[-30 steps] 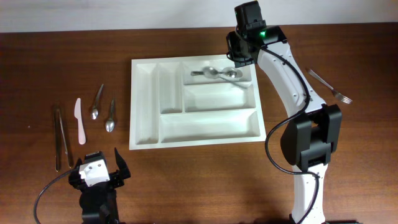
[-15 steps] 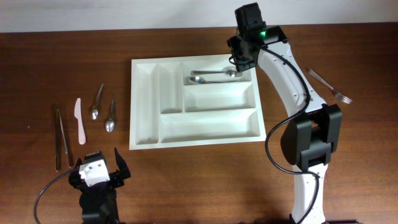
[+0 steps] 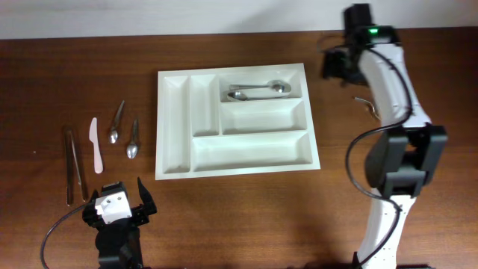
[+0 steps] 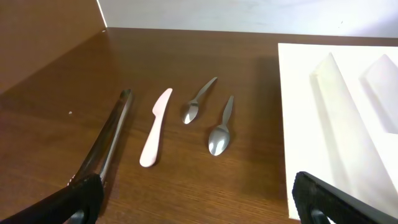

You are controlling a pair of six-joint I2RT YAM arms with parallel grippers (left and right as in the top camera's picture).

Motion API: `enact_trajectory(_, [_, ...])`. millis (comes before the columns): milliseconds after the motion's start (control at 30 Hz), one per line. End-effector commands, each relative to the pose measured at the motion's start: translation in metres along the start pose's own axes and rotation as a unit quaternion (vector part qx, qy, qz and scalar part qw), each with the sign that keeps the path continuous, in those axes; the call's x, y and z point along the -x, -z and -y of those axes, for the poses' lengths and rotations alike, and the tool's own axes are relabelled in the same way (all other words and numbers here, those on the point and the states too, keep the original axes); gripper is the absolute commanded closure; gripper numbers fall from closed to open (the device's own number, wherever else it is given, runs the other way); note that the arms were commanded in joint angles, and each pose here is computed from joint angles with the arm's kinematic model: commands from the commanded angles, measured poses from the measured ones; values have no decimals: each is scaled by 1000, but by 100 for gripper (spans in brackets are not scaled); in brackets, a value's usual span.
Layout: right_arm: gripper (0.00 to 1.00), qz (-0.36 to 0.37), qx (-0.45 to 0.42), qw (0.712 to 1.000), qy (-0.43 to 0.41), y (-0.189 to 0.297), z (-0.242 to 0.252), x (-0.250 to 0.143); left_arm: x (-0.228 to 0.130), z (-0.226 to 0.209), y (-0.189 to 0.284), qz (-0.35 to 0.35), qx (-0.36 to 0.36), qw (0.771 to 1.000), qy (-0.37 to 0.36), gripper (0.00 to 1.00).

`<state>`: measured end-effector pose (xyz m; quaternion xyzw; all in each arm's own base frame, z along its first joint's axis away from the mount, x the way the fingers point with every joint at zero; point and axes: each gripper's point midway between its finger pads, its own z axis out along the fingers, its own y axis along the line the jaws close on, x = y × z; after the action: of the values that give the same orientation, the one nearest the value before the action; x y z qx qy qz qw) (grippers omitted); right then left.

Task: Pack container
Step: 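Return the right gripper over the forks right of the tray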

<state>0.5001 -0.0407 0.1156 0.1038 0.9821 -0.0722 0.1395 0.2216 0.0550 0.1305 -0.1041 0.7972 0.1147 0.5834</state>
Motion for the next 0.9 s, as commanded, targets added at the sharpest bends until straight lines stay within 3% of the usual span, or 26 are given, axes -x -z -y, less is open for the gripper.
enact_trajectory(0, [1, -14, -7, 990, 140, 12, 44, -5, -2, -3, 0, -3, 9, 1000, 4, 1])
enact_trajectory(267, [1, -86, 82, 966, 232, 10, 80, -46, -2, -3, 0, -3, 9, 1000, 4, 1])
enact_trajectory(567, [1, -69, 80, 970, 219, -5, 96, -36, -2, -3, 0, -3, 9, 1000, 4, 1])
enact_trajectory(867, [1, -120, 95, 965, 214, -50, 91, -52, -2, -3, 0, -3, 9, 1000, 4, 1])
